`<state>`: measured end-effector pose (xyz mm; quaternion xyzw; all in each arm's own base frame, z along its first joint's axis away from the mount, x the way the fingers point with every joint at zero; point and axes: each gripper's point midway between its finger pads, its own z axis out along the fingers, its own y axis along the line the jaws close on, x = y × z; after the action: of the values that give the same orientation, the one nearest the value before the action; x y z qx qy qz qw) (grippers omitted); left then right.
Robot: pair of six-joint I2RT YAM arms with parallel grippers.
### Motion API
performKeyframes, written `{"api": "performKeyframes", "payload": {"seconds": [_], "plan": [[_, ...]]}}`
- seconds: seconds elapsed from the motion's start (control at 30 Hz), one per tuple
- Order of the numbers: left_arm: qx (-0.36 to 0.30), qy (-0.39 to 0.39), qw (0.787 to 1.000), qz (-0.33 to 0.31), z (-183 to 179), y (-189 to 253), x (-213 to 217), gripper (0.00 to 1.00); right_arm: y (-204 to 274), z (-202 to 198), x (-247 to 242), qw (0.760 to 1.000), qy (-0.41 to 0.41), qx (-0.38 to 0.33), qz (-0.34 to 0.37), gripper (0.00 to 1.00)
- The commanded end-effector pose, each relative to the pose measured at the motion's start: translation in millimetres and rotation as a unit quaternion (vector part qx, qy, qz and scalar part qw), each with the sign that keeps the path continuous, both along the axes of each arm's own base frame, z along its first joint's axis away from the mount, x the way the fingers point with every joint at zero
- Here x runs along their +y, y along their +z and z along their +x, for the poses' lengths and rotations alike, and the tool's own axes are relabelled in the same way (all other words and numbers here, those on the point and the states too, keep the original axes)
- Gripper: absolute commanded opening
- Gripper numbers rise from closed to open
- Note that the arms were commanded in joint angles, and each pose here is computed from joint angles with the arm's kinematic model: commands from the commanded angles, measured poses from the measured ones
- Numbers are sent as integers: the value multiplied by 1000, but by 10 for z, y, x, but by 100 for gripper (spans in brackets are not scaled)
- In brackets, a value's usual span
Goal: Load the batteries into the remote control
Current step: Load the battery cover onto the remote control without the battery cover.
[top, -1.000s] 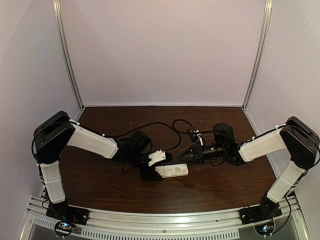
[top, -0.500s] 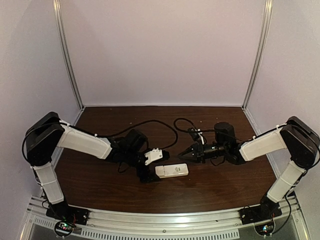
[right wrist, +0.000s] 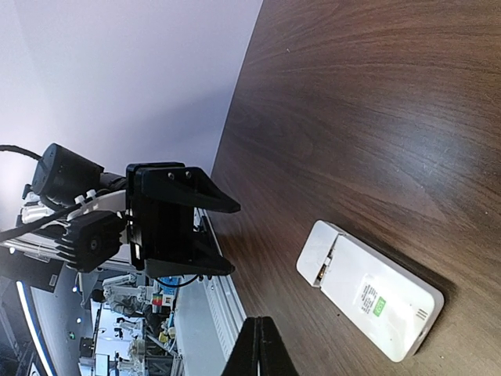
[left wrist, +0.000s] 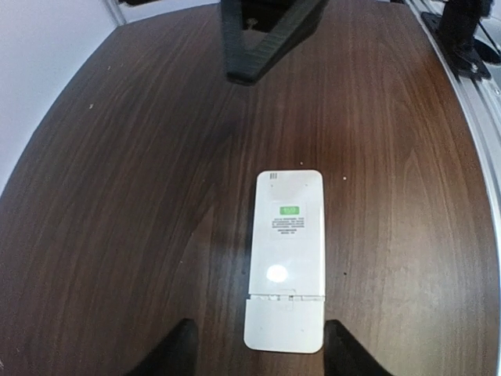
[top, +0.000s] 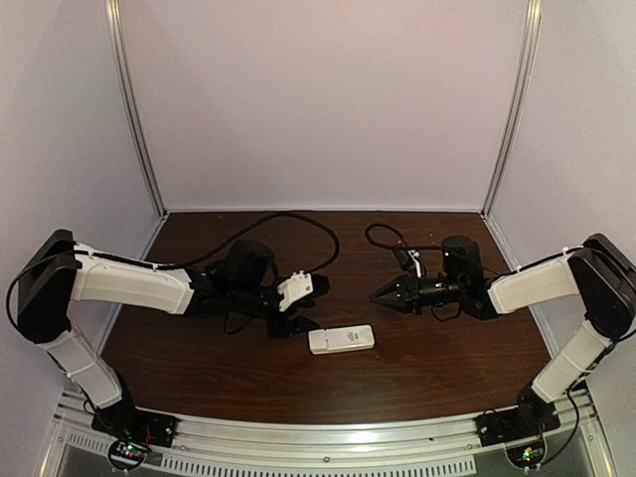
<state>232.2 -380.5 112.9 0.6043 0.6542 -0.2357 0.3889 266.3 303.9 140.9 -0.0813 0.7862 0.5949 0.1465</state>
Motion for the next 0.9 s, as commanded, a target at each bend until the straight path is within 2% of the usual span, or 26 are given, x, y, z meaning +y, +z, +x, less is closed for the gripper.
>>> {"api": "performKeyframes", "payload": {"seconds": [0.0, 0.2, 0.87], "plan": [[12, -10, 1000, 15, -13, -154, -48, 44, -56, -40, -77, 1000, -2, -5, -15, 4], [27, -14, 999, 40, -40, -365, -61, 39, -131, -48, -117, 1000, -5, 1, -25, 4], [66, -22, 994, 82, -56, -814, -99, 34, -201, -47, -140, 999, -6, 8, -32, 4]]}}
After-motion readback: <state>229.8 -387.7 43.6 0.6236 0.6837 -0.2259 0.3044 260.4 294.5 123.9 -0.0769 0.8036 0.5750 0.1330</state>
